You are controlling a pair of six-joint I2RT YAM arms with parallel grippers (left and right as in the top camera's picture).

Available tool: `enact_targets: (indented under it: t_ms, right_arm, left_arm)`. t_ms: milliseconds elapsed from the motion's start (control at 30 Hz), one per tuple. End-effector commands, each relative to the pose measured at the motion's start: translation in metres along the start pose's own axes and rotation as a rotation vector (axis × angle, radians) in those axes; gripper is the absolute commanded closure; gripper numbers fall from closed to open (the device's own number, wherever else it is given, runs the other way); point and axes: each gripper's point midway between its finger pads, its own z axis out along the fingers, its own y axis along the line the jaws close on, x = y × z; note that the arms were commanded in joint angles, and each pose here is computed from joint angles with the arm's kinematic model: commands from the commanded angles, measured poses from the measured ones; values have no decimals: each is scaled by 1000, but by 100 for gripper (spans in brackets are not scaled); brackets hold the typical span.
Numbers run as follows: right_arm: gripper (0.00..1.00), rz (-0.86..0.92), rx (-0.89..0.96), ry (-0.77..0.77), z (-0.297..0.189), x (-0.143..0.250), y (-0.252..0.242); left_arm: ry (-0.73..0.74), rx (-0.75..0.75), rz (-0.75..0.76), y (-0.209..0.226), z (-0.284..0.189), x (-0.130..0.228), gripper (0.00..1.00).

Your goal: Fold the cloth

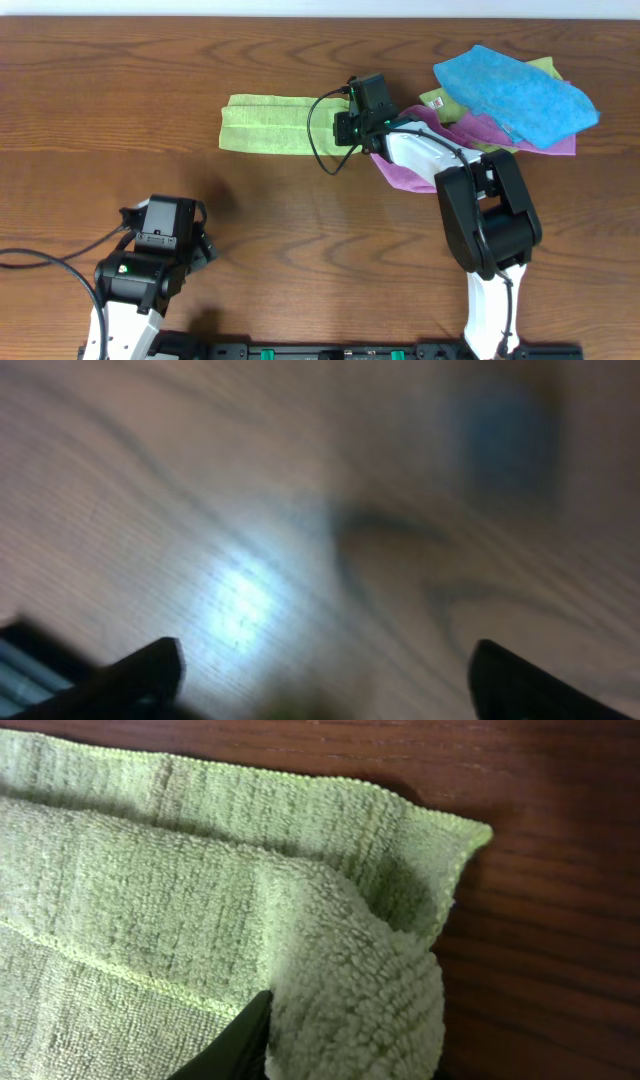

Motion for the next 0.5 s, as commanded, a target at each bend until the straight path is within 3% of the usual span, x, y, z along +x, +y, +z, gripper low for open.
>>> enact_targets:
  t_ms: [0,167,467]
  right_arm:
    - [73,15,12,40,11,15,-4]
    - [77,14,34,32,11,13,-7]
    - [75,14,41,32,11,13,-9]
  left_arm:
    - [-27,38,81,-10,7,-6,5]
    - [-31,144,103,-48,31,-21,5]
    - [-141,360,158,-134,73,-77,5]
